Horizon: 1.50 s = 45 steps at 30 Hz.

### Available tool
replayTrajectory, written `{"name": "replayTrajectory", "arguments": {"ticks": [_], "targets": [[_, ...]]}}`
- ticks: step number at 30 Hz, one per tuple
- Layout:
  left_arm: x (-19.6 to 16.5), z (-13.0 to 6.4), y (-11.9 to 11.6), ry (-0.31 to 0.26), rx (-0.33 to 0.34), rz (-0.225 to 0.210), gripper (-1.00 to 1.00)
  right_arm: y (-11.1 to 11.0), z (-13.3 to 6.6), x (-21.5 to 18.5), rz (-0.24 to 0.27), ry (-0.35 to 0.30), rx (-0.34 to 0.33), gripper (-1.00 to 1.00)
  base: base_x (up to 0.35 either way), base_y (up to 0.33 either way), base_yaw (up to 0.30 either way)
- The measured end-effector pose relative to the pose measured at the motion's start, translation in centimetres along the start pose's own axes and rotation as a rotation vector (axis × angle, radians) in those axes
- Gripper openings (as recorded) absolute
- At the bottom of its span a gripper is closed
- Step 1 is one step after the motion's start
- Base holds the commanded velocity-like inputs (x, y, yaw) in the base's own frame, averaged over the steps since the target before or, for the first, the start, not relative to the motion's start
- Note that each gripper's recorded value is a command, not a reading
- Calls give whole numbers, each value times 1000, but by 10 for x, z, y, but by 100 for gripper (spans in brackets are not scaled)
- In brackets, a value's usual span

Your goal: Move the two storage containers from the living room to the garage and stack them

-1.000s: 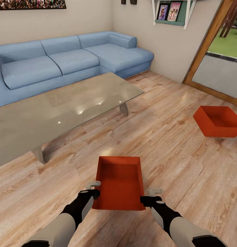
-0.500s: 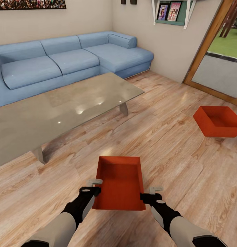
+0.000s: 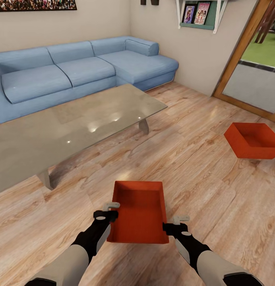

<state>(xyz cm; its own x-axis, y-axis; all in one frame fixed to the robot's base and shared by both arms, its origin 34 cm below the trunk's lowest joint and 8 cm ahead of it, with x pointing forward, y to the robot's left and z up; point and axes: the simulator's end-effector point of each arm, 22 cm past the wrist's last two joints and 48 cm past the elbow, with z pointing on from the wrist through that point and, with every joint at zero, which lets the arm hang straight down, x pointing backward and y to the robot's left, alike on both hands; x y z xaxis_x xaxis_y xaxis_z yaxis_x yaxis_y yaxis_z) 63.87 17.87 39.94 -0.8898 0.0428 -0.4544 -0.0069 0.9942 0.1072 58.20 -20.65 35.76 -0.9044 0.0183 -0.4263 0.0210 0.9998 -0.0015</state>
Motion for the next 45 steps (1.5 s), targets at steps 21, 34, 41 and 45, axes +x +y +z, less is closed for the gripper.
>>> {"name": "replayTrajectory", "arguments": {"ticks": [21,34,41,45], "targets": [[14,23,1,-2,-2,-19,100,0,23,13,4,-3,1,100,0,0,0],[38,47,9,14,-15,-14,100,-1,45,22,5,-28,1,100,0,0,0],[47,59,9,15,-17,-13,100,-2,57,30,11,-27,3,100,0,0,0],[53,66,8,15,-17,-13,100,-2,64,35,11,-27,3,100,0,0,0]]}}
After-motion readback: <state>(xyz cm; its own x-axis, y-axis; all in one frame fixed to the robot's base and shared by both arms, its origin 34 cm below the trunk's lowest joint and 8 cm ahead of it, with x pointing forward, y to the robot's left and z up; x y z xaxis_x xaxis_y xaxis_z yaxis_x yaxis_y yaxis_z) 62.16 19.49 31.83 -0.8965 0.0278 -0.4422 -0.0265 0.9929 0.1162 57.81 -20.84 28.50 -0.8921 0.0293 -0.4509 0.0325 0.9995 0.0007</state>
